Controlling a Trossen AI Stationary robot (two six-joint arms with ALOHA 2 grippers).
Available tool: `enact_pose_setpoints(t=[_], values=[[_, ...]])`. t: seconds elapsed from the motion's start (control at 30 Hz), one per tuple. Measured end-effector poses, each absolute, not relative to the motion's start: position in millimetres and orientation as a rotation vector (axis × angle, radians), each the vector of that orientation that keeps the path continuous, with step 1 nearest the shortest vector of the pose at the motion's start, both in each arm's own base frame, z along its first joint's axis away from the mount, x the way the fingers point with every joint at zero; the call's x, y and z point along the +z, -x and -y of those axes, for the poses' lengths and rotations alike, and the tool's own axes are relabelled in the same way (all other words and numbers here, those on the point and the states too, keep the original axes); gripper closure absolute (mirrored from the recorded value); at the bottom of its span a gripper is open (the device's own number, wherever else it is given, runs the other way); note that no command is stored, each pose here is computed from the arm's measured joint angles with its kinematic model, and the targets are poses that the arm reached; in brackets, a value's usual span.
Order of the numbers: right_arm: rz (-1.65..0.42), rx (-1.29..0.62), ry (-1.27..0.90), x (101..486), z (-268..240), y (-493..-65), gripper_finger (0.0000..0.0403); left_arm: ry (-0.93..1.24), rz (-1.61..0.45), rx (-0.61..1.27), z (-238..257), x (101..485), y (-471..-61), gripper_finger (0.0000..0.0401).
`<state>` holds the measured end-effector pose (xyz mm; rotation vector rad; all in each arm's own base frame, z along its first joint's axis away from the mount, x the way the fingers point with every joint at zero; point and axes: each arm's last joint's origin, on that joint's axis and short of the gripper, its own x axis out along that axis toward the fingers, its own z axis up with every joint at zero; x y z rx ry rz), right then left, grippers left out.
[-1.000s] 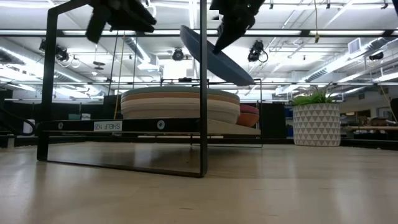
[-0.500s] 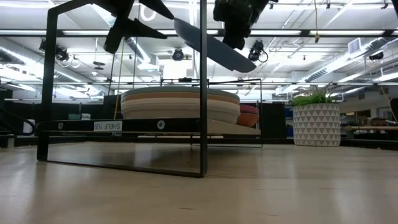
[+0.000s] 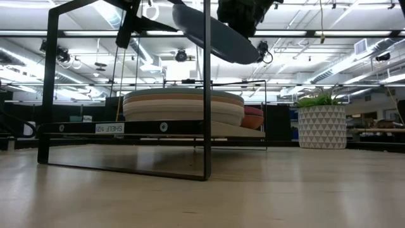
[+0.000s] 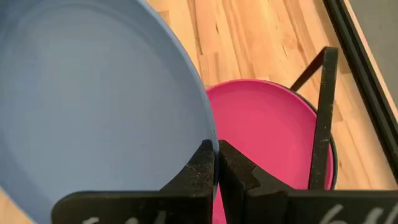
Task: Place and stack plates onto a shelf
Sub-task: Stack the blue plate on the pink plate
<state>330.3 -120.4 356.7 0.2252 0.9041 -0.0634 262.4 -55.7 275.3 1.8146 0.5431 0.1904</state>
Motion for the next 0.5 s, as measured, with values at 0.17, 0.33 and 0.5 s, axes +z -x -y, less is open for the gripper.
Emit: enact_pose_setpoints(t=[0.17, 0.33, 0.5], values=[[-0.899, -0.055, -0.279, 356.8, 118.9, -330.7, 0.0389, -1.816, -0.531, 0.180, 55.4, 275.3, -262.8, 0.0187], [-0.896, -0.055, -0.325, 357.0, 118.3, -330.8, 0.0373, -1.716, -0.517, 0.204, 54.7, 275.1, -262.9, 0.0244], [-0.883, -0.064, -0.344, 358.3, 117.4, -331.7, 0.0366, -1.675, -0.497, 0.167, 55.8, 272.4, -262.8, 0.0289]])
